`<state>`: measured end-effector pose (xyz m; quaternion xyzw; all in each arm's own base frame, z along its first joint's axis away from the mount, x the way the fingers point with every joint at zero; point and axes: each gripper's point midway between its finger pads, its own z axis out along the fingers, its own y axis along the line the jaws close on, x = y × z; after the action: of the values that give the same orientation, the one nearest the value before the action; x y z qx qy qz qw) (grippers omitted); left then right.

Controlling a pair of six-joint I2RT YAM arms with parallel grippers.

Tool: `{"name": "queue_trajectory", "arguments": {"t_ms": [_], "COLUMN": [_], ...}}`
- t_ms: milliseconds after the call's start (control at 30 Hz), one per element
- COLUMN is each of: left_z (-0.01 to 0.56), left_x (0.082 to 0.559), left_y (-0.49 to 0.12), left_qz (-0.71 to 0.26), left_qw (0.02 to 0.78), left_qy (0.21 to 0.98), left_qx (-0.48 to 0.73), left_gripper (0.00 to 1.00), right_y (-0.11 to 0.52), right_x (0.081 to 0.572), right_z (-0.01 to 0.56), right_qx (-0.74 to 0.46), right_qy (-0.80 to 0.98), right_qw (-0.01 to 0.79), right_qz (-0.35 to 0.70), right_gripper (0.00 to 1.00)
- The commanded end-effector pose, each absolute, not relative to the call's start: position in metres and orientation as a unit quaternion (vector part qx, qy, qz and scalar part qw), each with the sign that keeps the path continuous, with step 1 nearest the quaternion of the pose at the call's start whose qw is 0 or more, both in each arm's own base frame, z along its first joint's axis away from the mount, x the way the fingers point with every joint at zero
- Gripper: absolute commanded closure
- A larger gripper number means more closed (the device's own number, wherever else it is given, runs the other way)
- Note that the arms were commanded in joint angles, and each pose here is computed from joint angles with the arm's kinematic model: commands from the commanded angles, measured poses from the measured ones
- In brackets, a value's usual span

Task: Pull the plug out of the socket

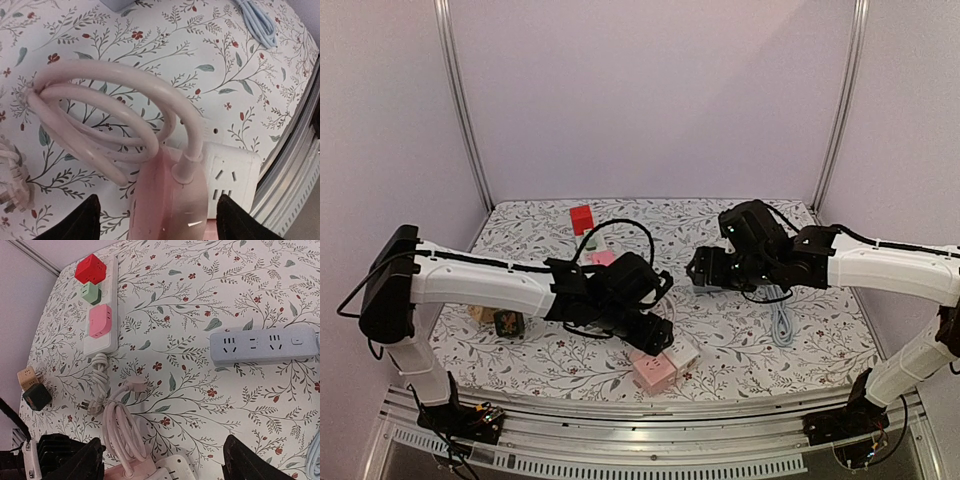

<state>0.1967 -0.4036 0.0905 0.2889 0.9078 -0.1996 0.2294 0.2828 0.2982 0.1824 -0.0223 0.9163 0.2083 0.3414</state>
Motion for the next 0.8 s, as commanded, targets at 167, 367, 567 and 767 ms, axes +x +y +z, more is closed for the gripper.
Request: {"name": "queue_trajectory", "arguments": {"t_ms": [167, 367, 567, 767], "left_z": [0.078, 0.076, 0.079, 0.089], "left_x": [0.190, 0.190, 0.191, 0.193], "left_y": [-0.395, -0.395, -0.393, -0.386], "left_qz": [-0.157, -0.153, -0.148, -0.155], "left_qw": [0.216, 0.213, 0.215, 0.229], "left_qy": [0.914, 0.914, 0.914, 0.916], "left_qx": [0.306, 0.311, 0.311, 0.291], "left_gripper": [0.34, 0.43, 0.61, 0.78], "right_y": [0.288, 0.286, 0.286, 0.281], "right_x": [0.285, 0.286, 0.283, 0.278], "right_z": [0.180, 0.181, 0.186, 0.191], "right_qx": [-0.011, -0.009, -0.011, -0.005], "right_qy": [0.918, 0.917, 0.916, 0.915], "right_qw": [0.346, 0.347, 0.347, 0.346], "right_qz": [0.195, 0.195, 0.200, 0.209], "right_gripper": [0.19, 0.19, 0.18, 0.17]}}
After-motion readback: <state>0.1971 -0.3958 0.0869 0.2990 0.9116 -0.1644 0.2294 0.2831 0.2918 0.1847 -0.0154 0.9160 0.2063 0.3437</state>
